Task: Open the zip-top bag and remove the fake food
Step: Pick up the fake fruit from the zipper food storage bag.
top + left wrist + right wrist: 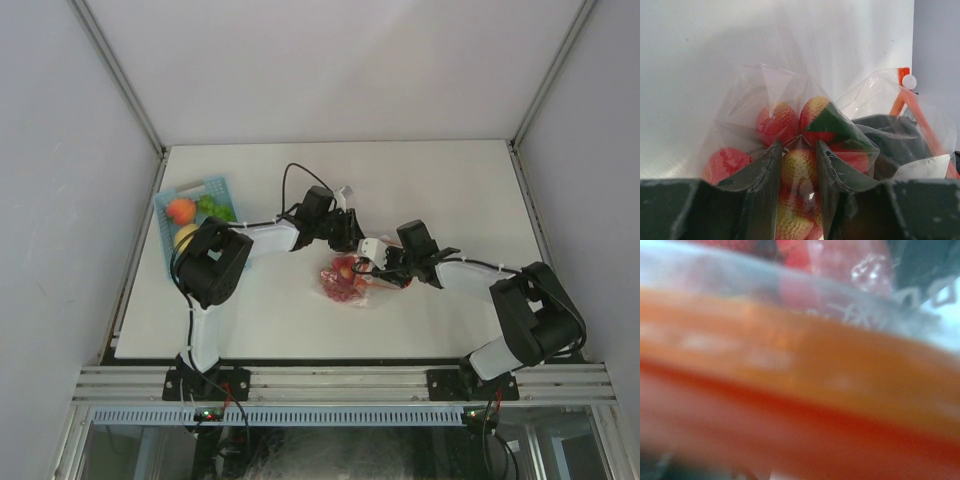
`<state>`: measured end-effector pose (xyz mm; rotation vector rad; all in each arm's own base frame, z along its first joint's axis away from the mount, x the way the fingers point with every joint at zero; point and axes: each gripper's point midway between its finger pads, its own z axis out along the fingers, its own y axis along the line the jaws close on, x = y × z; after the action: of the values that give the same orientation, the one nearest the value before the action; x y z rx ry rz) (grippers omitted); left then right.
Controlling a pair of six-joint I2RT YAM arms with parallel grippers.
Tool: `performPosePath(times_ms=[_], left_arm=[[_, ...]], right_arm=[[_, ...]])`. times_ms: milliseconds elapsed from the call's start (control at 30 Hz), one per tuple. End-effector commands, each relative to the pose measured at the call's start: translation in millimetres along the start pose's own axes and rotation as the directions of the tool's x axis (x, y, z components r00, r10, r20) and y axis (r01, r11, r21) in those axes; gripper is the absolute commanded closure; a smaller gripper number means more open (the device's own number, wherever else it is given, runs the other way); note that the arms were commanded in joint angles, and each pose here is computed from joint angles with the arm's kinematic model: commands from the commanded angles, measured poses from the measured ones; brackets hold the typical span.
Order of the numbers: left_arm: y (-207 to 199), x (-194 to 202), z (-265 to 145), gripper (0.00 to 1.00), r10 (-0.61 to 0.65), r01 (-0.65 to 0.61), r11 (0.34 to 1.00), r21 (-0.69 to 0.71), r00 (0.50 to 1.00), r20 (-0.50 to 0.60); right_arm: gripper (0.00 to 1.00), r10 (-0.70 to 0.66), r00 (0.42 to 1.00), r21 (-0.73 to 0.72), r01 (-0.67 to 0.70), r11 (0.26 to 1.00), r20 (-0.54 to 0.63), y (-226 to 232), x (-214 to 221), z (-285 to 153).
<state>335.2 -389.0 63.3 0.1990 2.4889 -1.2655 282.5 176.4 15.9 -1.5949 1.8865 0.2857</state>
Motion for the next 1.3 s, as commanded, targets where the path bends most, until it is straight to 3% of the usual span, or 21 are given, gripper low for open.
performPosePath(times_ms=[0, 100, 233, 433, 667, 833, 1100, 1167, 1267], left_arm=[[-11.1, 13.2, -3.8, 0.63, -0.008, 0.009, 0.999, 0.042, 0.999, -0.033], [-13.2, 12.0, -5.1, 0.62, -0.005, 0.006, 0.999, 0.048, 1.000, -0.024], [-14.8, 4.5, -11.1, 0.58, 0.008, -0.008, 0.999, 0.032, 1.000, 0.012], [-23.7, -29.1, -39.2, 0.47, 0.053, -0.054, 0.999, 0.002, 0.986, 0.157], [-34.6, -65.4, -92.1, 0.29, 0.137, -0.130, 0.991, -0.042, 0.929, 0.344], [-40.3, -61.5, -120.9, 0.20, 0.312, -0.305, 0.949, -0.084, 0.858, 0.409], [-39.5, -7.7, -137.7, 0.19, 0.450, -0.501, 0.865, 0.001, 0.777, 0.440], [-42.1, 10.7, -141.8, 0.18, 0.529, -0.591, 0.807, -0.002, 0.720, 0.448], [-39.2, 41.5, -141.7, 0.13, 0.673, -0.736, 0.676, -0.044, 0.592, 0.443]], right_arm=[[0.69, 0.042, 0.999, -0.017, -0.042, 0.999, -0.026, 5.4, 1.9, 5.8], [0.86, 0.060, 0.998, -0.034, -0.061, 0.998, -0.026, 9.4, 2.4, 5.2], [1.00, 0.076, 0.997, -0.021, -0.076, 0.997, 0.001, 6.0, -4.7, -4.8], [1.00, 0.123, 0.986, -0.040, -0.119, 0.992, 0.114, -0.1, -28.1, -41.2], [1.00, 0.164, 0.946, -0.046, -0.158, 0.986, 0.281, -2.6, -57.5, -83.3], [1.00, 0.204, 0.921, -0.031, -0.206, 0.978, 0.332, -9.5, -65.5, -96.1], [1.00, 0.305, 0.896, -0.092, -0.291, 0.952, 0.322, -7.9, -55.8, -90.9], [1.00, 0.334, 0.887, -0.115, -0.313, 0.943, 0.318, -4.8, -55.5, -89.6], [1.00, 0.354, 0.880, -0.130, -0.330, 0.935, 0.317, -3.4, -56.0, -88.4]])
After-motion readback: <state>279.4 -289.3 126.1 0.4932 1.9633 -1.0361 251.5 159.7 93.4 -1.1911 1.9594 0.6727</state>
